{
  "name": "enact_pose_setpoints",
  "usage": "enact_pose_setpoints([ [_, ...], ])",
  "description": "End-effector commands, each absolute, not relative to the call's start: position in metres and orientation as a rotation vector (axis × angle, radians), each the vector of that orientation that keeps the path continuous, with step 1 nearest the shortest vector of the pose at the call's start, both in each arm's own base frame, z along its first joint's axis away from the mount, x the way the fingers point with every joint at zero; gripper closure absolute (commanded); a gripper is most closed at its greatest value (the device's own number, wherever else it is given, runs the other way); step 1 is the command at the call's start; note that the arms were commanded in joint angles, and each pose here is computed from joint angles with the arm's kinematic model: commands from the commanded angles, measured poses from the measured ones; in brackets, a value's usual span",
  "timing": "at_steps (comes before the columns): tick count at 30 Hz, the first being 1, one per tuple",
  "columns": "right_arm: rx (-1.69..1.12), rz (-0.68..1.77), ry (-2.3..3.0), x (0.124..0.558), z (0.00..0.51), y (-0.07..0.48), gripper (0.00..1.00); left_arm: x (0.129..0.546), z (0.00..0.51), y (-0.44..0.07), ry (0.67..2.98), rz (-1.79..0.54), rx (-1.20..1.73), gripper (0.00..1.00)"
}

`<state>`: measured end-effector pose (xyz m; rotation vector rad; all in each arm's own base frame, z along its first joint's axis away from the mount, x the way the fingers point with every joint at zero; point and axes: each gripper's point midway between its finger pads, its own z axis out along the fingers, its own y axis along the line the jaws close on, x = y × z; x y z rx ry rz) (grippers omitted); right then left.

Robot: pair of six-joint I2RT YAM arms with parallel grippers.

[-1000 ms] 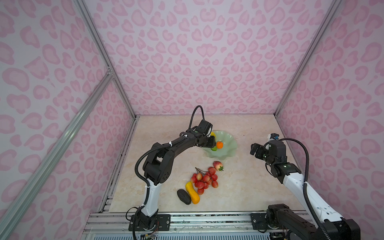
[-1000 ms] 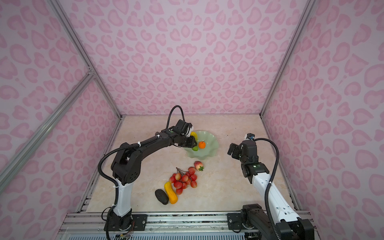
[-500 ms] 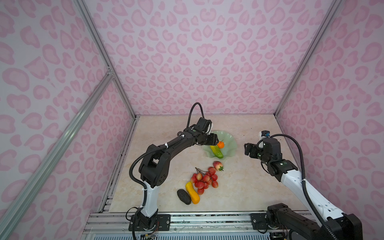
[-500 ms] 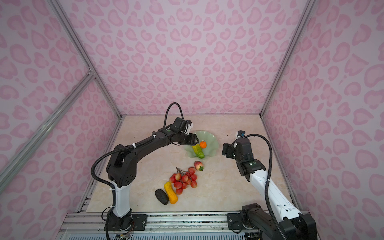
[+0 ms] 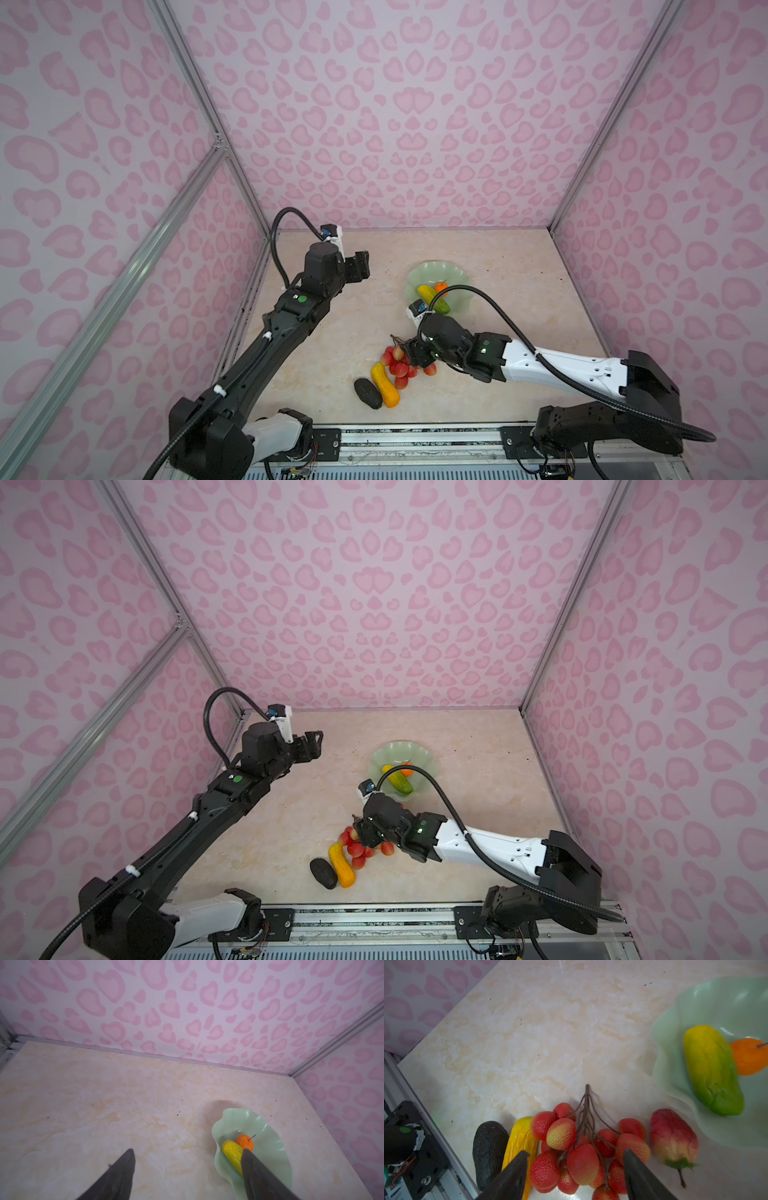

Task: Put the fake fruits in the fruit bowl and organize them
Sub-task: 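Reach the right gripper to the yellow squash and grasp it while the left arm retracts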

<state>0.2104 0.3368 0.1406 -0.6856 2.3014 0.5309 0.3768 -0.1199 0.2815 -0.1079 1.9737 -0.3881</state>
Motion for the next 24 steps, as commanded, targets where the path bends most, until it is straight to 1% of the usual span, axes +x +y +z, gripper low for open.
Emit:
enact_pose_setpoints([
  [1, -0.805, 0.52, 2.401, 0.187, 0.111, 0.359, 0.37, 0.367, 0.274, -0.062, 1.879, -0.27, -0.326, 0.14],
  [3, -0.899, 0.53, 2.427, 0.173, 0.097, 0.373, 0.39, 0.355, 0.253, -0.034, 1.895, -0.228, -0.42, 0.14],
  [6, -0.987, 0.527, 2.475, 0.164, 0.078, 0.383, 0.42, 0.341, 0.232, -0.005, 1.9, -0.216, -0.542, 0.13],
  [10, -1.066, 0.539, 2.526, 0.153, 0.062, 0.391, 0.41, 0.326, 0.221, 0.013, 1.872, -0.221, -0.612, 0.12],
  [14, -1.093, 0.537, 2.577, 0.147, 0.047, 0.396, 0.4, 0.318, 0.223, 0.021, 1.856, -0.199, -0.624, 0.11],
  [20, -1.133, 0.515, 2.612, 0.147, 0.034, 0.404, 0.37, 0.318, 0.224, 0.021, 1.862, -0.201, -0.613, 0.11],
  [24, -1.067, 0.49, 2.551, 0.158, 0.054, 0.401, 0.39, 0.319, 0.225, 0.02, 1.866, -0.21, -0.609, 0.11],
])
